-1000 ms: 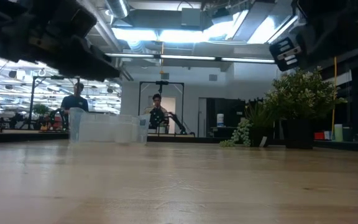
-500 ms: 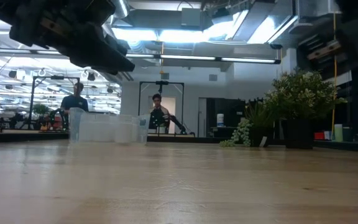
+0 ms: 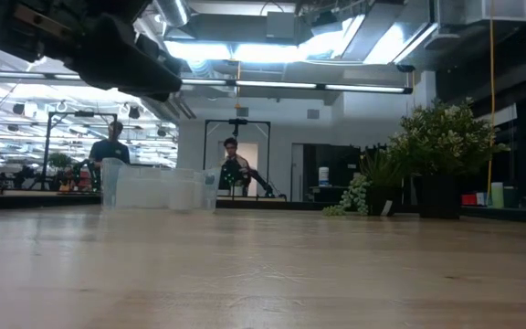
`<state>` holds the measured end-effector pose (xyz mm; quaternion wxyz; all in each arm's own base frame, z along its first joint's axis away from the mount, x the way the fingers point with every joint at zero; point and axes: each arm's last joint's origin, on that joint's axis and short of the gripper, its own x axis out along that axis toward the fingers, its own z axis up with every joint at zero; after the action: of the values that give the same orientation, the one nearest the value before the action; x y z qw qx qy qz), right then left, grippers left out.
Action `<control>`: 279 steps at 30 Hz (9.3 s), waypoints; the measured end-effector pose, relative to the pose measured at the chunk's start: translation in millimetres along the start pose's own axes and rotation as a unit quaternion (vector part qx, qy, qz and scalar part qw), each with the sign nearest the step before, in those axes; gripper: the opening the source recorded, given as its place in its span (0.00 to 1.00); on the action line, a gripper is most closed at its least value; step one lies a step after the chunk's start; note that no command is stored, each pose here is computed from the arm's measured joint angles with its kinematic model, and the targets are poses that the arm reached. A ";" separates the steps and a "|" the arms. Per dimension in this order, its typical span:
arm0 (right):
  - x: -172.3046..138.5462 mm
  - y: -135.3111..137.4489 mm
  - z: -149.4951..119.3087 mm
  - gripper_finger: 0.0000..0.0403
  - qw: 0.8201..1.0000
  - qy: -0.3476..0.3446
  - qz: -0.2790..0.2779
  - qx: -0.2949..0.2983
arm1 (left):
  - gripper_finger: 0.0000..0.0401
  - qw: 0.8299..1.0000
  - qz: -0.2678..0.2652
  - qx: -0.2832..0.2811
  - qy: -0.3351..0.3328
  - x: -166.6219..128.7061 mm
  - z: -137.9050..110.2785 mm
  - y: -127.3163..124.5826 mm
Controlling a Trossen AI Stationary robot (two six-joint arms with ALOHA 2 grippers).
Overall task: Pick and place pill bottles into a basket
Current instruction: Put the white medicine bottle into the transparent bin
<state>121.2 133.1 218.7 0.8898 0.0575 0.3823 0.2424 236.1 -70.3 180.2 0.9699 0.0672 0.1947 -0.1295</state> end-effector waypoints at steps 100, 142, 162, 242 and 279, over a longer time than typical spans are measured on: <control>82.6 35.3 -114.4 0.73 0.992 -0.076 -0.087 -0.051 | 0.01 0.997 0.069 -0.018 -0.041 -0.9 8.3 0.3; 129.1 37.3 -97.6 0.69 0.992 -0.065 -0.046 -0.096 | 0.01 0.996 0.067 -0.043 -0.042 -0.9 8.3 0.3; 129.9 36.7 -95.2 0.44 0.991 -0.071 -0.044 -0.106 | 0.00 0.996 0.067 -0.043 -0.042 -0.9 8.3 0.3; 52.3 -187.5 62.7 0.41 0.969 -0.099 -0.225 -0.040 | 0.66 0.953 0.289 -0.080 -0.031 -4.3 4.2 34.4; 79.0 -207.1 148.1 0.41 0.962 -0.109 -0.229 -0.105 | 0.66 0.972 0.221 -0.069 -0.041 28.7 50.9 58.0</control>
<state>353.0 1.6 211.4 0.9588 -0.0989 0.2588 0.0634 296.1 -30.4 220.1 0.9840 0.0362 0.1436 0.0994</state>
